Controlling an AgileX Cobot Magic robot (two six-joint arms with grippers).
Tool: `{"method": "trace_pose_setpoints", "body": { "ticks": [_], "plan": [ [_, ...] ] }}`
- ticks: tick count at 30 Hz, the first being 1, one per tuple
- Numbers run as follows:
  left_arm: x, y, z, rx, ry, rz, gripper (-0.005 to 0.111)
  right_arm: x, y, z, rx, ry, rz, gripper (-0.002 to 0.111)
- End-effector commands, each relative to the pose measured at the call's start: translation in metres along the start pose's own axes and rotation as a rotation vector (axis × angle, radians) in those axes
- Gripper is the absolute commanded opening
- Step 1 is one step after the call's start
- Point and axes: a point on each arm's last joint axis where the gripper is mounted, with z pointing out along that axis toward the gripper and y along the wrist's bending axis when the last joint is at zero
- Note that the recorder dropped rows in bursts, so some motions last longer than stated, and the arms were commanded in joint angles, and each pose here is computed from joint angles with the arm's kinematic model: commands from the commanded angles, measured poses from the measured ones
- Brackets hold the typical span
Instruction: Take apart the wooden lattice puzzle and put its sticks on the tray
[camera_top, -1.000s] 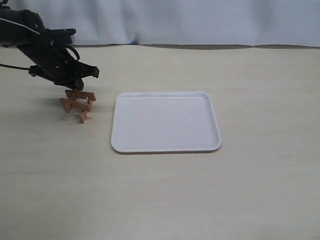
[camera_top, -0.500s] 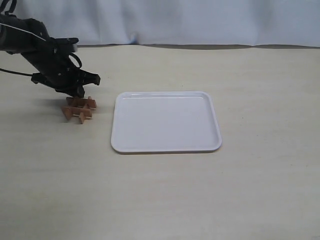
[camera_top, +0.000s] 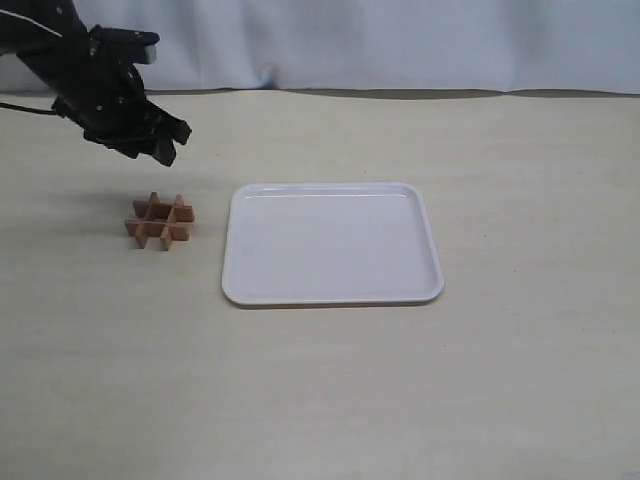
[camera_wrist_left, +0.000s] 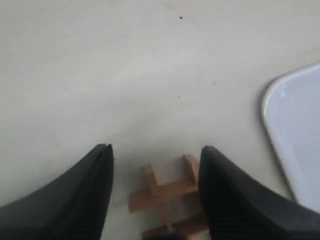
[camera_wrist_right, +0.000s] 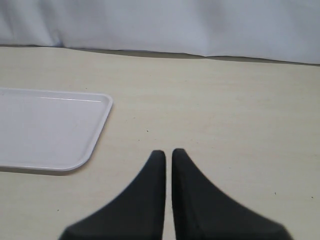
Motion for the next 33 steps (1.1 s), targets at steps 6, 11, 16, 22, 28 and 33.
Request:
{"method": "trace_pose_setpoints", "body": {
  "ticks": [6,11,16,22,28,33],
  "plan": [
    [0.017,0.009,-0.007,-0.08,0.215,0.496,0.05,-0.001,0.0,0.0,0.005,-0.014,0.001,0.004],
    [0.015,0.008,-0.007,-0.061,0.19,0.655,0.05,-0.001,0.0,0.0,0.005,-0.014,0.001,0.004],
    [0.02,0.007,-0.007,-0.002,0.254,0.898,0.049,-0.001,0.0,0.0,0.005,-0.014,0.001,0.004],
    [0.022,0.01,0.01,0.016,0.265,1.004,0.043,-0.001,0.0,0.0,0.005,-0.014,0.001,0.004],
    [0.026,0.011,0.029,0.036,0.281,1.028,0.043,-0.001,0.0,0.0,0.005,-0.014,0.001,0.004],
    [0.019,0.011,0.031,-0.002,0.205,1.031,0.043,-0.001,0.0,0.0,0.005,-0.014,0.001,0.004]
  ]
}}
